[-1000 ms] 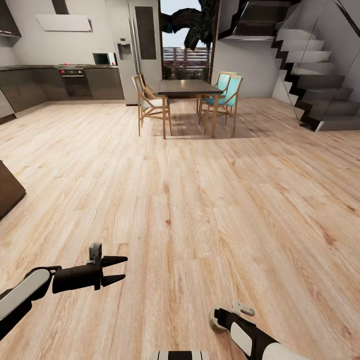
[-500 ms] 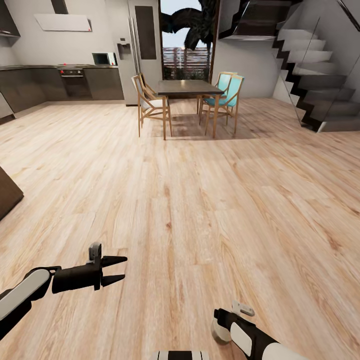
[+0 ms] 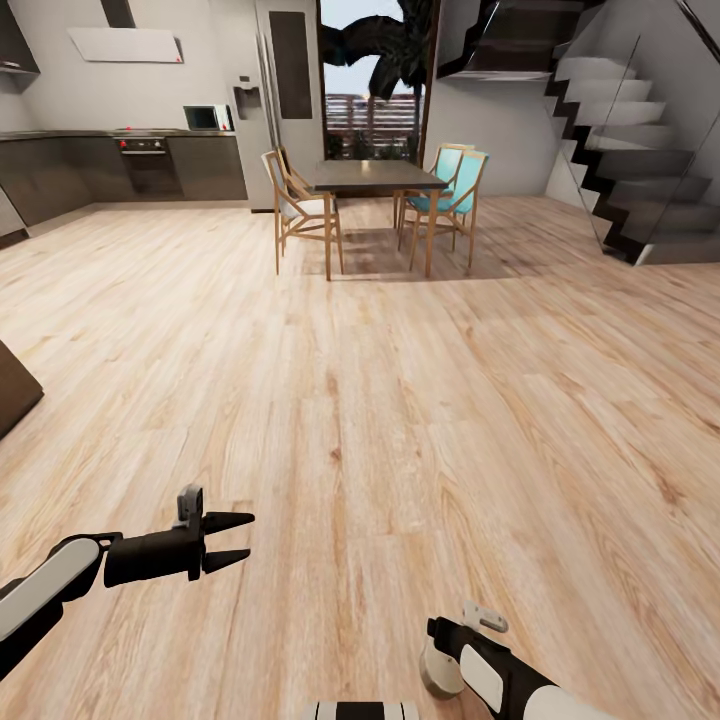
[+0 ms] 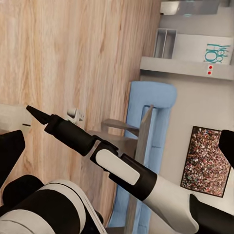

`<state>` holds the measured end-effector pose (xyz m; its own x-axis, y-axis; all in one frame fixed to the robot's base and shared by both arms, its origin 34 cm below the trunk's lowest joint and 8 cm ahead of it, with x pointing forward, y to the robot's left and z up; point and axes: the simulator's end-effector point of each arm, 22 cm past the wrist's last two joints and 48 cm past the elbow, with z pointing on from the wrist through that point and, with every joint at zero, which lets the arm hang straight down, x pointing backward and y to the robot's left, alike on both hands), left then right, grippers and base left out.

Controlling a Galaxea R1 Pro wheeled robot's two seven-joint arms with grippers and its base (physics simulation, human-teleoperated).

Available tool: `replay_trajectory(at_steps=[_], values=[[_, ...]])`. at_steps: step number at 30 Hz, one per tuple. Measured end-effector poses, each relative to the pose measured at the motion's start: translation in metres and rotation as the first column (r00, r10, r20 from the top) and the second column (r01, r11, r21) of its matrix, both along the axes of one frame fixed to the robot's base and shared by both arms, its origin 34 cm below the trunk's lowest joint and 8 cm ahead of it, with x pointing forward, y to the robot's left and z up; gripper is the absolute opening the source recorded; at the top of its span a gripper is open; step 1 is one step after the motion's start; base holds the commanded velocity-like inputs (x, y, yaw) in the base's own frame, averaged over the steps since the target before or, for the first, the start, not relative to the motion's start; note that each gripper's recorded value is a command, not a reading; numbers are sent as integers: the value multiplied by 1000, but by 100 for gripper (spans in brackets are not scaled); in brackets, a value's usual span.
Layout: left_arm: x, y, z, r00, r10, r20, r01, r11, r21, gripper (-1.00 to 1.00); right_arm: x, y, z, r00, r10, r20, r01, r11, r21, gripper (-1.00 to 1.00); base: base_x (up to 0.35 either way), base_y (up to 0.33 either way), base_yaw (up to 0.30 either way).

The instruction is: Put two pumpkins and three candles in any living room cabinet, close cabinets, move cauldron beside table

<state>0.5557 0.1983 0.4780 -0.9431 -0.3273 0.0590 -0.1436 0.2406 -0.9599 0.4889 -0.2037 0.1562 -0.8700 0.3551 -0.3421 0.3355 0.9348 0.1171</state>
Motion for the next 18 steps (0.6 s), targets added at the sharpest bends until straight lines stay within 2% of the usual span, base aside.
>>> replay_trajectory(at_steps=[6, 18], values=[[0, 0, 0, 1000, 0, 0, 0, 1000, 0, 100, 0, 0, 0, 1000, 1, 0, -1, 1000, -1, 100, 2, -1, 0], [-2, -1, -24, 999, -2, -47, 2, 1000, 0, 100, -17, 0, -21, 999, 1, -49, -1, 1000, 0, 100, 0, 0, 0]])
